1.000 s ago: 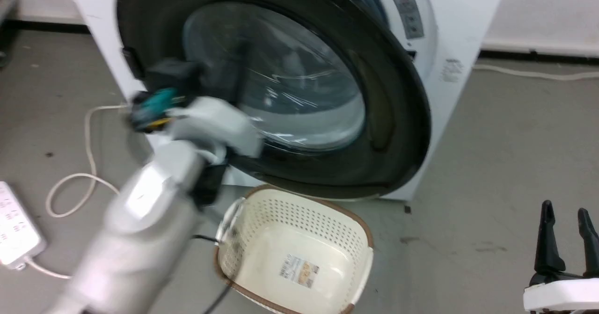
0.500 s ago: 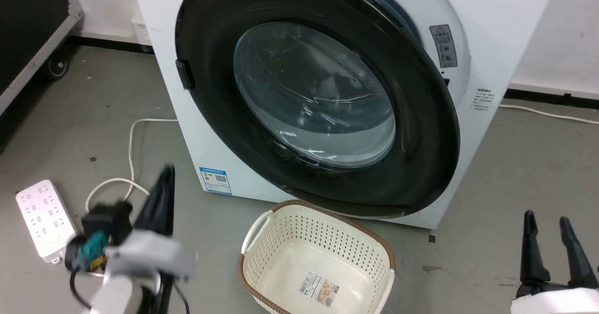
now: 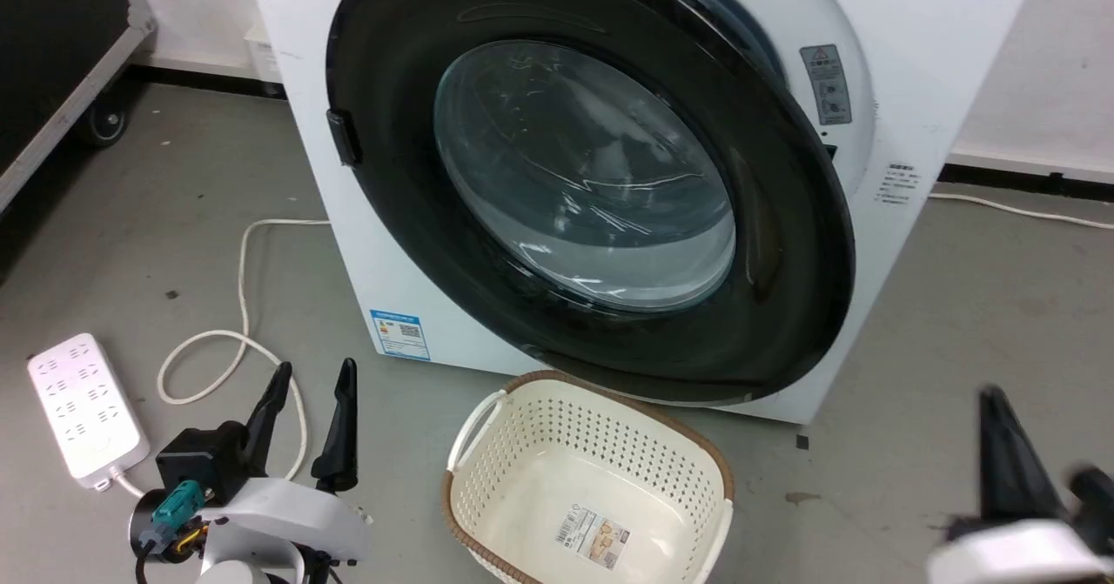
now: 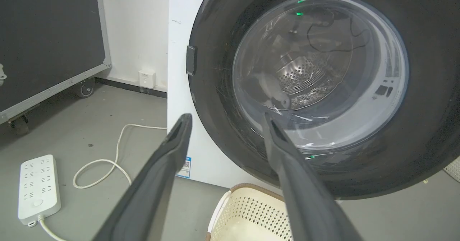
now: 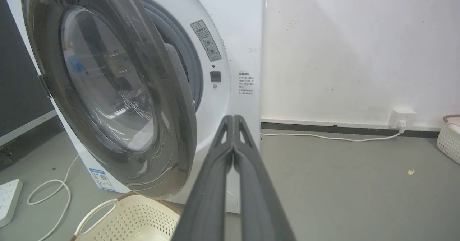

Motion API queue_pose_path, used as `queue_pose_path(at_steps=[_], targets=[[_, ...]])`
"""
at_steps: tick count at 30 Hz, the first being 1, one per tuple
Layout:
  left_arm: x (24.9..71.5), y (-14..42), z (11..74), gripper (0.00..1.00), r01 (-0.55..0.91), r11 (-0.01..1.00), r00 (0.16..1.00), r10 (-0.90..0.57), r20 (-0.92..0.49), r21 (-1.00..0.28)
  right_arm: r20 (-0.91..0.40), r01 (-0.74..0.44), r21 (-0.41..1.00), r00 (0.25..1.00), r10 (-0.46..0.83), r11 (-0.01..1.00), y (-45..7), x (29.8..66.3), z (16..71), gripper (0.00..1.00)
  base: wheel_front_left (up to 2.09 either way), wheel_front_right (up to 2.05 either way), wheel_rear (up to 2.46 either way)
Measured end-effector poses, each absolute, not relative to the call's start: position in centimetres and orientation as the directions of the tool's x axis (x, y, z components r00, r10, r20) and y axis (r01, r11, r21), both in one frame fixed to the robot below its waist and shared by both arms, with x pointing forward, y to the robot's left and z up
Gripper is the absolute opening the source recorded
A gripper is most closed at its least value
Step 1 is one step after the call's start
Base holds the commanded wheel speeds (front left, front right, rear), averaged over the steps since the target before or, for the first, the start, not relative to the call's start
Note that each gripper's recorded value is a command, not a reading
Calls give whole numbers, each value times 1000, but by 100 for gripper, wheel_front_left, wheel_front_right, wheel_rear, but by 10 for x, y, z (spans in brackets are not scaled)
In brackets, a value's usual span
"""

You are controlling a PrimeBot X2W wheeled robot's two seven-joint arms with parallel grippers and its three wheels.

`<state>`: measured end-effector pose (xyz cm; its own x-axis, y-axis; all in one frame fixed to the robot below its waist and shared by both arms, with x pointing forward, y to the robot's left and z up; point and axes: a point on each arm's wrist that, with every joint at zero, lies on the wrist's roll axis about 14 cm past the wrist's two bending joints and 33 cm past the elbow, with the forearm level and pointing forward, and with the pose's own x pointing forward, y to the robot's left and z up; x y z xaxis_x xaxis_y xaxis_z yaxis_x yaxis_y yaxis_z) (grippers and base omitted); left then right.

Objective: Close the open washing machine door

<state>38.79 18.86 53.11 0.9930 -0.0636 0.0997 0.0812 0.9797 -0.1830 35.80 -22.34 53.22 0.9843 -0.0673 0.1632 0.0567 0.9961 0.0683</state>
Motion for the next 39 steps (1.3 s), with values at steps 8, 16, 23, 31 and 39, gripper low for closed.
queue_pose_path(at_steps=[8,16,23,31,39], targets=[[392,184,533,100,76,980,992,-56,114,-185,37,-153,-31,987,154,988,-151,405,535,0,0,0,0],[403,184,525,100,64,979,994,-46,98,-192,-15,-130,-44,991,129,991,-156,455,524,0,0,0,0],[419,184,523,100,59,980,994,-40,103,-190,-9,-88,-47,996,87,995,-169,498,522,0,0,0,0],[442,185,509,100,36,982,996,-20,89,-188,58,-8,-41,998,10,999,-198,563,532,0,0,0,0],[453,189,495,100,24,983,998,-13,63,-179,56,-5,-2,998,5,1000,-193,584,513,0,0,0,0]])
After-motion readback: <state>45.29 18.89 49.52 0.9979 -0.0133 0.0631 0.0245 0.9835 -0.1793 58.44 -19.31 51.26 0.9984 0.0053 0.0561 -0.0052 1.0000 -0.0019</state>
